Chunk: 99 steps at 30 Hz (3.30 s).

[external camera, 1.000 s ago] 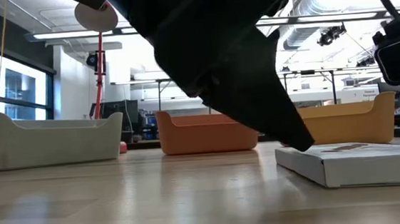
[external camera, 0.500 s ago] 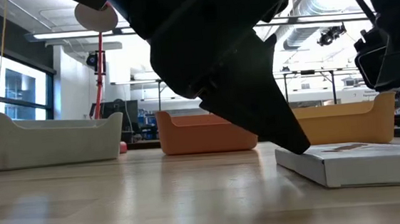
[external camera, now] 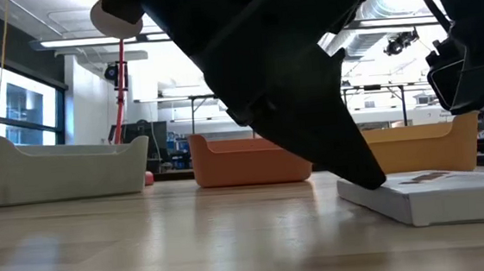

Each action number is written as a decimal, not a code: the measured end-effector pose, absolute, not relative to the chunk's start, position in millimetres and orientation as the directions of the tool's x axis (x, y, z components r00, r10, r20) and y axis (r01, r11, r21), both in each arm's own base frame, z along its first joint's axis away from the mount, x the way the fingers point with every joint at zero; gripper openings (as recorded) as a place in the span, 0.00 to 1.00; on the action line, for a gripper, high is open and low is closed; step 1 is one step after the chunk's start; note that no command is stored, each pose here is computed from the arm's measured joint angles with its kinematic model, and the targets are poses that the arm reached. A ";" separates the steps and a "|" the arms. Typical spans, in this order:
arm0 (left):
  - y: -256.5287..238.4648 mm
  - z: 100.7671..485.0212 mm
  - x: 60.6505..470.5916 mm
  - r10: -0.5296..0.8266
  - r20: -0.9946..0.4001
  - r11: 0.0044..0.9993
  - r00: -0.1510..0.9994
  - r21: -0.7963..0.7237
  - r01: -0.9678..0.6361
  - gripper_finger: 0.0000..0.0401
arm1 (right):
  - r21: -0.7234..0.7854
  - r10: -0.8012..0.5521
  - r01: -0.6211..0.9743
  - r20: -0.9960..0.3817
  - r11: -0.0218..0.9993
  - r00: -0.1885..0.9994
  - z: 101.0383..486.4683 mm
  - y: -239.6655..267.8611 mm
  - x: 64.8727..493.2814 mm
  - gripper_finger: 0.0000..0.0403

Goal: Pick and place items into bin
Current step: Put the white box on top of the other white box in the yellow bin

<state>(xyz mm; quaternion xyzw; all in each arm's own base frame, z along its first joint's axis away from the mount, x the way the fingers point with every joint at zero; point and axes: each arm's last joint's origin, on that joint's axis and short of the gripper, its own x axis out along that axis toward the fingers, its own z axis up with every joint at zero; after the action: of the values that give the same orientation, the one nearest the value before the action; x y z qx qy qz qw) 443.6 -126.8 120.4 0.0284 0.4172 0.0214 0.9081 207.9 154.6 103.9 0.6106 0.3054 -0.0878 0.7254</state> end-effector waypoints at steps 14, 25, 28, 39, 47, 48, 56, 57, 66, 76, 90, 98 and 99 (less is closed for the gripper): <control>-126.9 117.7 443.0 0.054 -0.767 0.998 0.639 0.062 -0.010 0.43 | 0.801 0.278 0.553 -0.598 0.227 0.752 100.4 154.3 205.6 0.62; -127.0 116.1 442.4 0.055 -0.773 0.998 0.632 0.052 -0.023 0.43 | 0.754 0.282 0.617 -0.657 0.227 0.699 95.2 150.9 203.0 0.62; -127.1 115.8 442.1 0.055 -0.774 0.998 0.630 0.050 -0.025 0.43 | 0.750 0.274 0.623 -0.662 0.224 0.698 96.9 150.8 206.5 0.62; -126.5 111.6 440.8 0.079 -0.781 0.997 0.620 0.066 -0.043 0.43 | 0.713 0.241 0.656 -0.701 0.246 0.671 102.0 149.5 217.7 0.62; -124.9 118.6 443.8 0.092 -0.747 0.995 0.658 0.091 -0.035 0.43 | 0.712 0.235 0.656 -0.703 0.251 0.672 101.8 149.4 217.7 0.62; -125.6 119.4 444.6 0.084 -0.740 0.996 0.667 0.085 -0.031 0.43 | 0.712 0.235 0.656 -0.703 0.253 0.672 101.8 149.4 217.7 0.62; -128.0 124.3 445.9 0.053 -0.722 0.998 0.690 0.057 -0.016 0.43 | 0.710 0.234 0.656 -0.704 0.258 0.670 101.5 149.2 217.4 0.62; -127.6 127.0 445.8 0.054 -0.719 0.998 0.693 0.058 -0.018 0.43 | 0.710 0.233 0.656 -0.704 0.258 0.671 101.6 149.2 217.4 0.62; -126.4 141.1 446.0 0.072 -0.692 0.997 0.719 0.067 -0.035 0.43 | 0.715 0.227 0.649 -0.699 0.261 0.678 102.0 149.3 218.0 0.62; -123.9 139.2 444.4 0.071 -0.714 0.997 0.696 0.069 -0.032 0.43 | 0.738 0.225 0.618 -0.673 0.271 0.705 103.7 151.5 218.7 0.62; -119.8 151.3 440.9 0.064 -0.725 0.998 0.686 0.051 -0.039 0.43 | 0.736 0.218 0.620 -0.674 0.271 0.706 103.8 151.2 219.0 0.62; -124.4 151.0 444.5 0.041 -0.693 0.999 0.720 0.019 -0.039 0.43 | 0.736 0.216 0.620 -0.675 0.272 0.706 103.9 151.1 219.0 0.62; -124.2 150.6 444.3 0.046 -0.694 0.999 0.718 0.023 -0.042 0.43 | 0.736 0.217 0.620 -0.674 0.272 0.706 103.9 151.2 218.9 0.62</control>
<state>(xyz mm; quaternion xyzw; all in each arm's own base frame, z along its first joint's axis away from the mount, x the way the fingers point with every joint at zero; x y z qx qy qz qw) 444.3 -124.2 150.6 0.0027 0.3746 0.0235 0.9269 218.9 151.2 103.9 0.5865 0.3565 -0.1412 0.7135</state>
